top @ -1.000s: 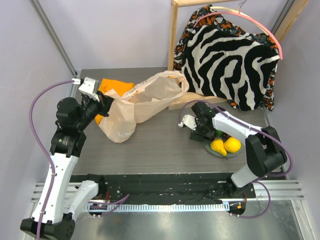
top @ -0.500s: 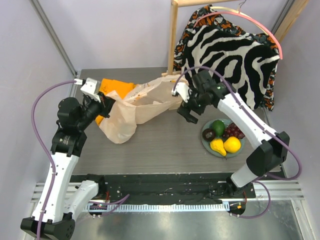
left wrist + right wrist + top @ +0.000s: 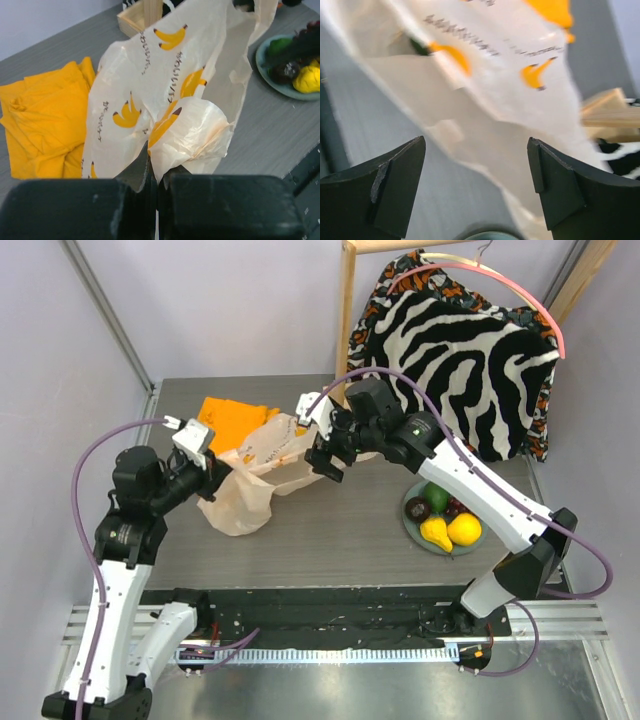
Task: Take the fake fruits out of the plastic bag
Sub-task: Take out the fake fruit from the plastic bag.
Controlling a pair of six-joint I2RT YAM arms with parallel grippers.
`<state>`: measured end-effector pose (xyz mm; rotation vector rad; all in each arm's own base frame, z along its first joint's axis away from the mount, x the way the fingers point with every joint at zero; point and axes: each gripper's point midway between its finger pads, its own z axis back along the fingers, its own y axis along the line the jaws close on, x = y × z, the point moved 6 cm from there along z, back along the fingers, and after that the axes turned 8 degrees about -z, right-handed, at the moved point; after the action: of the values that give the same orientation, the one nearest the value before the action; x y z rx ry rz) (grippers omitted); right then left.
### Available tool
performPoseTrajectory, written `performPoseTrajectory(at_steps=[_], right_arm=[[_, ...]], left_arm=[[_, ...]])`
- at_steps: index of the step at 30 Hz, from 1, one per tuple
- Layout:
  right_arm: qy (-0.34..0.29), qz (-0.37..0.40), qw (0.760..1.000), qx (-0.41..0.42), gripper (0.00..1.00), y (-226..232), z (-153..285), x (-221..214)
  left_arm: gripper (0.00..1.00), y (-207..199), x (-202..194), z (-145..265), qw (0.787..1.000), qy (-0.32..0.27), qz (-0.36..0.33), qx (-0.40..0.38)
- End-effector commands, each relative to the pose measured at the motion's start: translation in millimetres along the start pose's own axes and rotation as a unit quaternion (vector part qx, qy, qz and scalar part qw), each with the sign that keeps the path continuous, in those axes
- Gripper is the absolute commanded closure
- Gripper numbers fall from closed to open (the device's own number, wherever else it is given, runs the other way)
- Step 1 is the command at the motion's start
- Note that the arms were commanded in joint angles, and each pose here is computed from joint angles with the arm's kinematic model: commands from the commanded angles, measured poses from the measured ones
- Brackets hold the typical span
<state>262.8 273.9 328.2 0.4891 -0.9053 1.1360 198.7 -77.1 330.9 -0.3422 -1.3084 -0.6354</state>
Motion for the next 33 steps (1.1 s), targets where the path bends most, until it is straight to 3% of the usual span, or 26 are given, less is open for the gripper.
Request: performPoseTrajectory(at_steps=[1, 6, 9, 12, 15, 16, 18, 20, 21, 23, 24, 26, 29, 31, 32, 33], right_arm=[[-0.074, 0.068, 0.989, -0.105, 0.09, -32.1, -1.8, 36.9], [-0.017, 0.153, 0.980, -0.123, 0.06, -43.2, -27.4, 21.2], [0.029, 0.176, 0.973, -0.149, 0.07, -56.1, -49.5, 4.4], [0.036, 0.176, 0.964, -0.195, 0.10, -73.8, -76.7, 0.9], [0.012, 0.174, 0.956, -0.238, 0.26, -101.1, -98.6, 11.6], [-0.013, 0.174, 0.948, -0.265, 0.42, -114.2, -96.1, 30.3], [0.007, 0.160, 0.942, -0.294, 0.49, -144.4, -117.4, 20.9], [-0.032, 0.126, 0.923, -0.363, 0.50, -177.8, -101.6, 48.0], [-0.040, 0.118, 0.915, -0.384, 0.49, -193.0, -94.0, 50.7], [-0.061, 0.136, 0.899, -0.411, 0.49, -202.3, -80.1, 67.0], [-0.069, 0.136, 0.895, -0.418, 0.49, -202.7, -71.6, 72.7], [-0.092, 0.123, 0.889, -0.430, 0.49, -198.6, -47.7, 86.0], [-0.092, 0.108, 0.897, -0.420, 0.49, -181.1, -21.0, 83.1], [-0.060, 0.091, 0.918, -0.382, 0.48, -163.8, -27.3, 51.3], [-0.069, 0.087, 0.921, -0.373, 0.49, -151.7, -8.5, 50.7], [-0.036, 0.068, 0.939, -0.335, 0.48, -135.3, -23.9, 15.5]], left_arm=[[1.00, -16.6, 1.7, 29.5, 0.997, 0.019, -0.062, -0.044], [1.00, -24.6, -7.1, 46.3, 0.993, 0.052, -0.088, -0.062], [1.00, -21.8, -6.4, 49.6, 0.991, 0.058, -0.109, -0.053], [1.00, -9.8, -10.4, 43.3, 0.987, 0.073, -0.143, -0.033], [1.00, 13.1, -4.3, 28.3, 0.979, 0.080, -0.187, 0.004], [1.00, 20.7, -4.8, 17.5, 0.975, 0.089, -0.202, 0.001], [1.00, 40.5, 14.0, 1.8, 0.965, 0.065, -0.253, 0.028], [1.00, 66.8, 21.5, -23.2, 0.958, 0.078, -0.270, 0.061], [1.00, 80.0, 50.9, -27.6, 0.949, 0.045, -0.298, 0.089], [1.00, 100.9, 68.7, -54.1, 0.949, 0.040, -0.297, 0.096], [1.00, 107.4, 105.2, -50.7, 0.944, 0.000, -0.310, 0.117], [1.00, 119.2, 130.5, -67.4, 0.942, -0.024, -0.313, 0.117], [1.00, 119.9, 183.0, -59.2, 0.930, -0.087, -0.336, 0.118], [1.00, 111.0, 189.4, -59.4, 0.928, -0.097, -0.350, 0.082], [1.00, 105.0, 184.1, -59.9, 0.927, -0.092, -0.357, 0.060], [1.00, 88.1, 173.1, -56.6, 0.930, -0.081, -0.357, 0.020]])
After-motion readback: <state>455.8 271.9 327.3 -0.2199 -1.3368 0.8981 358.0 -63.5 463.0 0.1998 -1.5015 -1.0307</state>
